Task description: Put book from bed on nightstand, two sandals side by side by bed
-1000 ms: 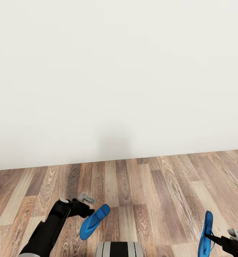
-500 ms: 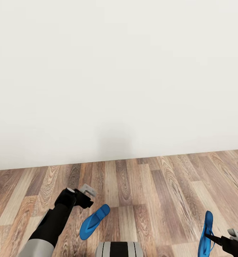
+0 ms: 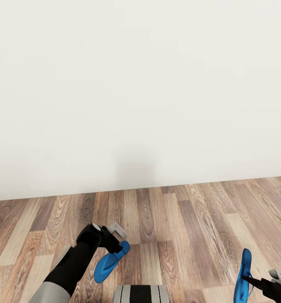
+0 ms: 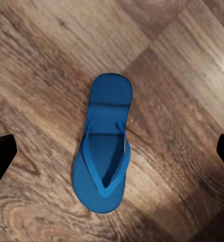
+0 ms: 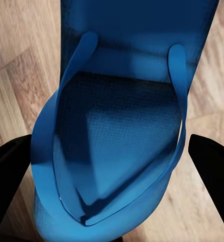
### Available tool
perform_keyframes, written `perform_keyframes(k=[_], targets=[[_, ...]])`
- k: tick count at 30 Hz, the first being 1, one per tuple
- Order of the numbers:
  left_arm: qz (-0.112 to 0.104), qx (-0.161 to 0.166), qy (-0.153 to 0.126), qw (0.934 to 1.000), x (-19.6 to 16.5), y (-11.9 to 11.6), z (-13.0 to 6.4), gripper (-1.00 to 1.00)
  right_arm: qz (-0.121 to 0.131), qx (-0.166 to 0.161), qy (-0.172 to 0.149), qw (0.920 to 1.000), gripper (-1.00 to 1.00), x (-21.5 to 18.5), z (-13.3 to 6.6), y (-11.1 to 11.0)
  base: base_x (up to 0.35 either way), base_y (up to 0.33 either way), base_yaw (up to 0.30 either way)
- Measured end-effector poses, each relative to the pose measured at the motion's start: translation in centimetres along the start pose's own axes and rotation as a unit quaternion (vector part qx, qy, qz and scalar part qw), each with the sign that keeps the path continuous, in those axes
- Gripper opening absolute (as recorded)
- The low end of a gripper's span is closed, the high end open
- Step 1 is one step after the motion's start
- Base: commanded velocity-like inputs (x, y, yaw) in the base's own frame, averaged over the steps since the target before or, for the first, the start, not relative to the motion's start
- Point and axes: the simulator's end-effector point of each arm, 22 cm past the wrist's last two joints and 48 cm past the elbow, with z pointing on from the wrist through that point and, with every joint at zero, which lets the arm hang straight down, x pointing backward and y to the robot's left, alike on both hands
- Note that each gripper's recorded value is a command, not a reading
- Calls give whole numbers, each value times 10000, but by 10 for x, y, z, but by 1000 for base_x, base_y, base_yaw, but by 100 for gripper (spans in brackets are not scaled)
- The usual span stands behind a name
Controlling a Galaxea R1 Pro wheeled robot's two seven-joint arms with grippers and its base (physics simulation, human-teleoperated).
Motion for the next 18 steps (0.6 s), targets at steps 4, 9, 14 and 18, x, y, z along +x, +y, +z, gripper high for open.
perform_keyframes(k=[4,9,14,18], targets=[[17,44,67,10000,5,-3,3,100,0,-5,0,10000,-100,0,0,0,0,0,0],[5,58,109,9999,9,-3,6,100,6,2,22,10000,-100,2,1,-1,0,0,0],[-26,110,194,9997,17,-4,14,100,48,35,108,9999,-100,8,4,-5,0,0,0],[-45,155,257,9995,22,-5,21,100,92,37,174,9998,-100,13,7,-8,0,0,0]])
